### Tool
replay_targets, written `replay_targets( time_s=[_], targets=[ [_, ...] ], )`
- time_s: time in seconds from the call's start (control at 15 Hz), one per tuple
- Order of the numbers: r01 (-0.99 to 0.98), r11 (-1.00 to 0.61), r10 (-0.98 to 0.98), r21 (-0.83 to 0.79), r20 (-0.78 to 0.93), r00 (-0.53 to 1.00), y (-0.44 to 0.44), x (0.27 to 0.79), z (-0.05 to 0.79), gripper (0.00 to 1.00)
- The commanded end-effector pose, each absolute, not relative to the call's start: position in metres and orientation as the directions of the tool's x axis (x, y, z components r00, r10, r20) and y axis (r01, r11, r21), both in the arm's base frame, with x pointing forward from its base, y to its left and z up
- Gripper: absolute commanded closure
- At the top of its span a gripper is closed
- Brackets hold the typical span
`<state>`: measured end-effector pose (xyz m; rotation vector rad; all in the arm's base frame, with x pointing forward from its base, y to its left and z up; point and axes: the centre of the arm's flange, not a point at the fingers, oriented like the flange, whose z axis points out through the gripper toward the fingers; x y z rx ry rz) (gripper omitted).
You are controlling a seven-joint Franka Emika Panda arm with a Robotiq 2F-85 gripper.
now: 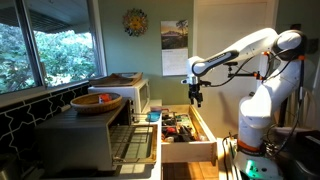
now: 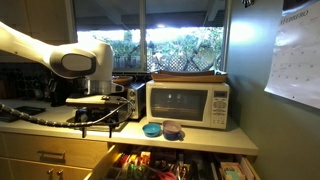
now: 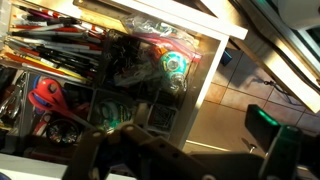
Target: Turn the pink scissors anticlockwise in the drawer
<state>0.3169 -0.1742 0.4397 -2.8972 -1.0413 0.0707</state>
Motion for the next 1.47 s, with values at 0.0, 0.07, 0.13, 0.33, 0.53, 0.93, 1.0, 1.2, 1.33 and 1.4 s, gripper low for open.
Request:
replay_targets(
  time_s=[0.0, 0.07, 0.13, 0.33, 0.53, 0.93, 1.0, 1.2, 1.33, 1.4],
  targets=[
    [0.671, -0.740, 0.672, -0.037, -0.051, 0.738, -0.183, 0.332, 0.431, 0.00],
    [0.693, -0.721, 0.692, -0.002, -0.060, 0.720, -0.192, 0.342, 0.423, 0.00],
    [0.718, -0.695, 0.715, 0.026, -0.075, 0.695, -0.199, 0.350, 0.417, 0.00],
    [0.797, -0.602, 0.795, 0.039, -0.066, 0.603, -0.224, 0.370, 0.385, 0.00],
    [0.853, -0.519, 0.854, 0.056, -0.015, 0.521, -0.246, 0.390, 0.358, 0.00],
    [0.907, -0.416, 0.908, 0.063, 0.080, 0.411, -0.295, 0.429, 0.313, 0.00],
    [0.913, -0.404, 0.912, 0.053, 0.096, 0.398, -0.305, 0.433, 0.304, 0.00],
    [0.929, -0.368, 0.925, 0.037, 0.116, 0.362, -0.326, 0.439, 0.278, 0.00],
    [0.920, -0.388, 0.919, 0.060, 0.106, 0.380, -0.305, 0.425, 0.291, 0.00],
    [0.922, -0.385, 0.920, 0.052, 0.104, 0.378, -0.310, 0.427, 0.284, 0.00]
  ],
)
